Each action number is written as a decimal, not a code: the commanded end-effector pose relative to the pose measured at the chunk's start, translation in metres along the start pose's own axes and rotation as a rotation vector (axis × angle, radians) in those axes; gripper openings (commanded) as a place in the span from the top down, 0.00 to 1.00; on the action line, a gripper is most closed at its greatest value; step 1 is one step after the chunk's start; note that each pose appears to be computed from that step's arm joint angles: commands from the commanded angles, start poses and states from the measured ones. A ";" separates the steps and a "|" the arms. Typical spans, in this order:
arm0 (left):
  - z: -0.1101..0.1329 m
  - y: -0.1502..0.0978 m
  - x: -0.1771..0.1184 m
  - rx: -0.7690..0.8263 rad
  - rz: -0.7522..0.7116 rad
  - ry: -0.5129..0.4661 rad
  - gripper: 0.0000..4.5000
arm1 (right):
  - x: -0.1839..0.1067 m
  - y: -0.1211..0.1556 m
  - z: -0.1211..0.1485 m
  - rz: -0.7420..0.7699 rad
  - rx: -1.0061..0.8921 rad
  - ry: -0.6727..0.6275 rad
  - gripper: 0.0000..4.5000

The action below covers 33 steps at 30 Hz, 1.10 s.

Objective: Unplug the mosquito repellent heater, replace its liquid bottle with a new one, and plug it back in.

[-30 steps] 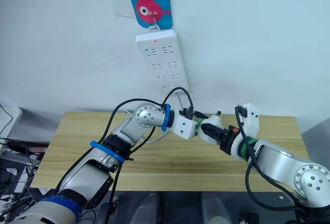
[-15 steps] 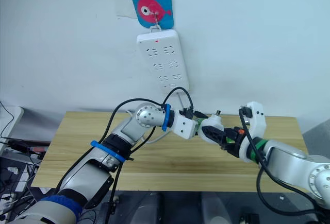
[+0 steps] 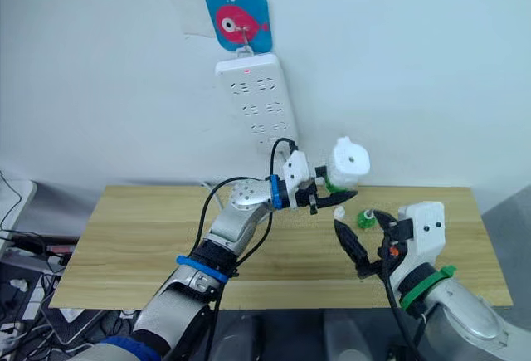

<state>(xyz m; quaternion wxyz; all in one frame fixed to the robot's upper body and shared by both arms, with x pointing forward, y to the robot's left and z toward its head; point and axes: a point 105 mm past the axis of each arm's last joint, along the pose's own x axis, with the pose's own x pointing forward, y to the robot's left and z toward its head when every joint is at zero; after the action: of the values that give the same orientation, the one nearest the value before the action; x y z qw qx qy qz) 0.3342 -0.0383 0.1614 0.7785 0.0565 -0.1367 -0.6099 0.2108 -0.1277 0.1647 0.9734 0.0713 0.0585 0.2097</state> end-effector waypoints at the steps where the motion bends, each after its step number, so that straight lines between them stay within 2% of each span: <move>1: 0.020 -0.005 0.006 -0.033 0.020 -0.102 0.51 | 0.004 0.008 0.019 -0.034 -0.079 -0.162 0.01; 6: 0.016 -0.017 0.007 -0.080 0.027 -0.107 0.51 | 0.018 0.014 0.032 -0.043 -0.121 -0.289 0.01; 10: 0.014 -0.017 0.006 -0.097 0.044 -0.097 0.51 | 0.022 0.019 0.037 -0.031 -0.118 -0.334 0.01; 17: 0.010 -0.019 0.008 -0.077 0.037 -0.079 0.51 | 0.031 0.026 0.040 0.005 -0.115 -0.351 0.01; 33: 0.010 -0.024 0.006 -0.052 0.025 -0.075 0.51 | 0.044 0.018 0.047 -0.038 -0.102 -0.366 0.01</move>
<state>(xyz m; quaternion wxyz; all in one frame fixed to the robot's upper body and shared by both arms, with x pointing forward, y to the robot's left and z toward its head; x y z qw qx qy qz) 0.3171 -0.0464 0.1502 0.7912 0.0031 -0.1176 -0.6001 0.2535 -0.1001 0.1993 0.9784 0.0580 -0.1045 0.1686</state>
